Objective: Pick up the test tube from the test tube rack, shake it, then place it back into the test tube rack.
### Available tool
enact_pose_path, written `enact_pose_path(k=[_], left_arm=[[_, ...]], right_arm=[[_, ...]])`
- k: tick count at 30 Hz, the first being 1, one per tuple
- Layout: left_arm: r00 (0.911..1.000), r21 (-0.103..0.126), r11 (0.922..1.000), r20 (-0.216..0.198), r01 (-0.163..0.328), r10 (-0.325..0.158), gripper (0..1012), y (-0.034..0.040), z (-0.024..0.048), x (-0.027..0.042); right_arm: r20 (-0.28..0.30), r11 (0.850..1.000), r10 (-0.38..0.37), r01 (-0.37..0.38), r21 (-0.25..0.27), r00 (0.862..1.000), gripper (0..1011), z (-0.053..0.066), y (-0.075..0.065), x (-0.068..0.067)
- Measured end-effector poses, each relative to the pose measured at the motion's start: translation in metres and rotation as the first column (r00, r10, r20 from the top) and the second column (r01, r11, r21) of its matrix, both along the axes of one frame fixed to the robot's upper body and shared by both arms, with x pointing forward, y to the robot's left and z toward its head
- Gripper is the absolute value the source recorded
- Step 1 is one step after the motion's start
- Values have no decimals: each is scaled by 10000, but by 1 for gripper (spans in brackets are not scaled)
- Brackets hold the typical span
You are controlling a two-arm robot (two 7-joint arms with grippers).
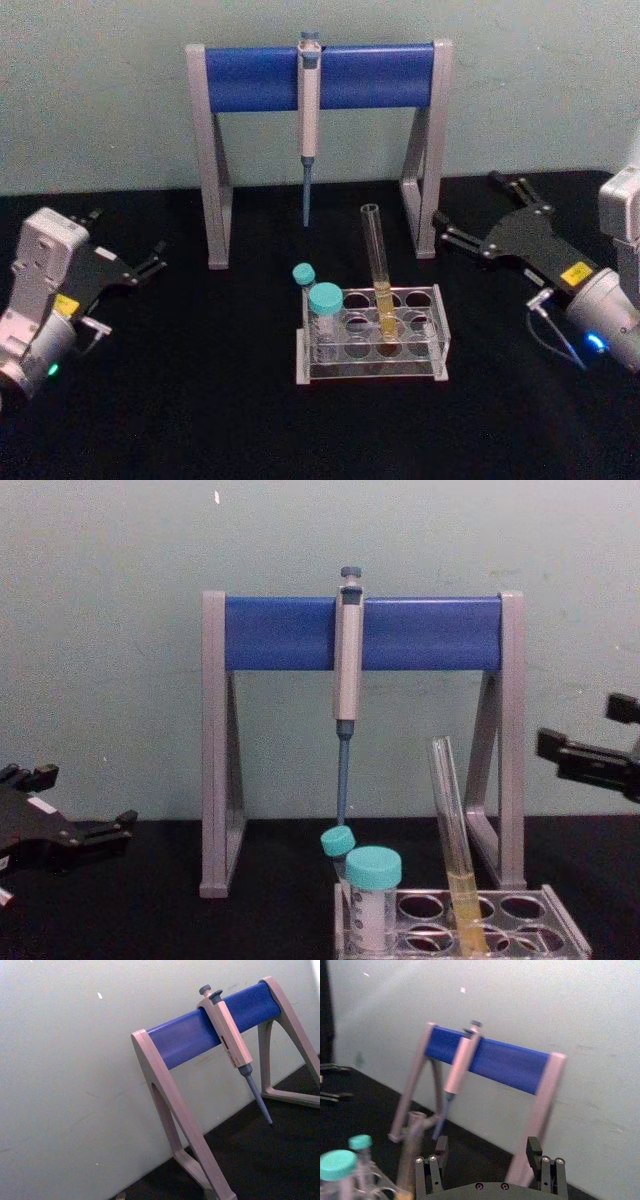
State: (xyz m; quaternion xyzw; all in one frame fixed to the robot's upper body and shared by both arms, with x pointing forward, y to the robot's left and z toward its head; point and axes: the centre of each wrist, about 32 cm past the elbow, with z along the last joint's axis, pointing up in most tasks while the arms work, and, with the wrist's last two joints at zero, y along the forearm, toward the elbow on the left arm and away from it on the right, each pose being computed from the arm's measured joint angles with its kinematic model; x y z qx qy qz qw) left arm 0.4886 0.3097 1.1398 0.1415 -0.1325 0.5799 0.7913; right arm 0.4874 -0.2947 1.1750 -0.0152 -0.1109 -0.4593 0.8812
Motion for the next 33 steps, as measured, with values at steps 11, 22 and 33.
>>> enact_pose_path(k=[11, 22, 33], left_arm=[[10000, 0, 10000, 0, 0, 0, 1001, 0, 0, 0], [10000, 0, 10000, -1, 0, 0, 1001, 0, 0, 0], [10000, 0, 10000, 0, 0, 0, 1001, 0, 0, 0]], right_arm=[[-673, 9910, 1335, -1333, 75, 9888, 1000, 66, 292, 35], [-2080, 9883, 1494, -1528, -3, 9667, 1000, 130, 522, 124], [-2727, 9905, 1157, -1314, -402, 9551, 1000, 148, 574, 230]])
